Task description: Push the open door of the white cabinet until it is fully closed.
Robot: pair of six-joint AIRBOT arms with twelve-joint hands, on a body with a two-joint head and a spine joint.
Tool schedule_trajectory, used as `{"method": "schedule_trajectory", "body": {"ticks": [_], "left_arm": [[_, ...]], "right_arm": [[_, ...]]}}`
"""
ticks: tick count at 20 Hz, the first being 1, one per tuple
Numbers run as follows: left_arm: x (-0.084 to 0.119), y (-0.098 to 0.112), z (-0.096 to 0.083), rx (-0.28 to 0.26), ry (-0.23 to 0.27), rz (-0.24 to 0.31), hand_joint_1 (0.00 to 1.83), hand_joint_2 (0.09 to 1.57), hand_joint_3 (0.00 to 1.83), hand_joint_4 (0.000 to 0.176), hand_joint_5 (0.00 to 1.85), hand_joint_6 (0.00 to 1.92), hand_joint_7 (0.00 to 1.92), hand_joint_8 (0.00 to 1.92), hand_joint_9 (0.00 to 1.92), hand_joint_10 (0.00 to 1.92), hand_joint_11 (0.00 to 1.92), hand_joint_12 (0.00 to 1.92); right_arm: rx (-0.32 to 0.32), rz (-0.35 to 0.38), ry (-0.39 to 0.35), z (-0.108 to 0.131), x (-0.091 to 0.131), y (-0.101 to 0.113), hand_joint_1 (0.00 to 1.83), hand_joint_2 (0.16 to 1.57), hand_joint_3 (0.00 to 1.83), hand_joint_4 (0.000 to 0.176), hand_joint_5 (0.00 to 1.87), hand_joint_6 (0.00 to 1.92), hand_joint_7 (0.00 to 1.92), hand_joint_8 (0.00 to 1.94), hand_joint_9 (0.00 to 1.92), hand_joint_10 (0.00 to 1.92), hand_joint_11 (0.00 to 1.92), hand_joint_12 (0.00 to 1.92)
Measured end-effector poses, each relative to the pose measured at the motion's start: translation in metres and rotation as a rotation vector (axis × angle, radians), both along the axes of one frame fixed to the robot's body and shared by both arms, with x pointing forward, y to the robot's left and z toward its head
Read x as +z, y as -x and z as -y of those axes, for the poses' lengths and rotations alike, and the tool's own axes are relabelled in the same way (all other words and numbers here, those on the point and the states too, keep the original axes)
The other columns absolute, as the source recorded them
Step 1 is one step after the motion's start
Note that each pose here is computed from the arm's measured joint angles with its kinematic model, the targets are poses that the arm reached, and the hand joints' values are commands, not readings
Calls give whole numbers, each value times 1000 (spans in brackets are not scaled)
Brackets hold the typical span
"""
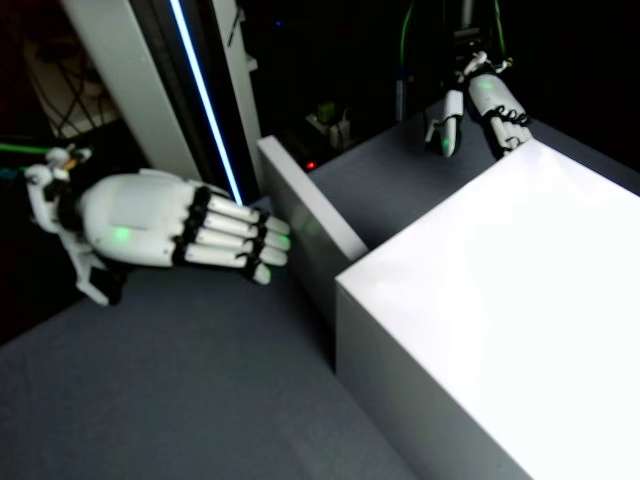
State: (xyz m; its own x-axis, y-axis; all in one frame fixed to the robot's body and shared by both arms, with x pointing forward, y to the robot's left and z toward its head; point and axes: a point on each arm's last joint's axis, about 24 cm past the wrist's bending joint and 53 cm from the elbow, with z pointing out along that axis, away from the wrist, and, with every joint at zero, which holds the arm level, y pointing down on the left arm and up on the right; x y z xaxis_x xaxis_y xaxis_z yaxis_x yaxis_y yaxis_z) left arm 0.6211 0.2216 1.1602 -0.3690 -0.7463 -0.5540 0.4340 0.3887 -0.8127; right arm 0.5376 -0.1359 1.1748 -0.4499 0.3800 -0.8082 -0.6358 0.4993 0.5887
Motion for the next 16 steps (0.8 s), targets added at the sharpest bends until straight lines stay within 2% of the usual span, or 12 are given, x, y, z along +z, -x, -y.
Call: {"method": "schedule_trajectory", "body": {"ticks": [2,4,5,6,7,9,10,11,12,13,15,16], "left_arm": [[1,0,0,2,6,3,298,1455,0,0,0,0,0,0,0,0,0,0],[1,1,-1,3,7,4,309,1451,0,0,0,0,0,0,0,0,0,0],[2,1,-2,6,9,7,327,1448,0,0,0,0,0,0,0,0,0,0],[1,1,-3,8,10,6,311,1451,0,0,0,0,0,0,0,0,0,0],[0,1,-3,10,10,2,314,1455,2,0,0,0,0,0,0,0,0,0],[1,2,-3,8,11,3,317,1454,1,0,0,0,0,0,0,0,0,0],[0,2,-4,10,11,3,319,1455,1,0,0,0,0,0,0,0,0,0],[-1,3,-5,13,13,1,335,1452,0,0,0,0,0,0,0,0,0,0],[-1,3,-6,16,15,1,343,1457,2,0,0,0,0,0,0,0,0,0],[-1,3,-6,17,15,1,343,1457,1,0,0,0,0,0,0,0,0,0],[0,3,-7,21,18,3,329,1459,2,0,0,0,0,0,0,0,0,0],[0,3,-8,24,19,3,315,1460,2,0,0,0,0,0,0,0,0,0]], "right_arm": [[20,2,-12,-8,0,-1,77,1382,0,0,250,2,209,0,15,481,0,1174],[32,0,-23,-14,-1,-2,55,1392,1,0,186,0,147,0,0,409,0,1015],[45,3,-27,-19,-1,-2,13,1397,3,0,188,3,145,1,0,393,0,1008],[49,4,-31,-21,0,-2,24,1396,2,0,220,21,187,17,0,464,0,1131],[63,11,-35,-26,0,-3,44,1391,0,0,231,29,205,23,0,498,0,1146],[73,17,-53,-33,3,-6,120,1384,0,0,205,27,207,14,0,510,0,961],[79,16,-59,-37,3,-7,102,1390,2,0,197,26,200,10,0,478,0,930],[93,21,-59,-42,2,-8,90,1396,3,0,182,22,167,14,0,400,0,722],[99,22,-65,-46,2,-9,90,1382,0,0,198,40,185,16,0,425,0,662],[108,26,-68,-52,3,-10,91,1377,0,0,186,41,188,13,0,450,0,758],[115,38,-81,-57,6,-12,90,1374,0,0,175,41,187,10,0,472,0,828],[116,39,-86,-59,6,-14,101,1377,0,0,162,41,180,5,0,431,0,757]]}}
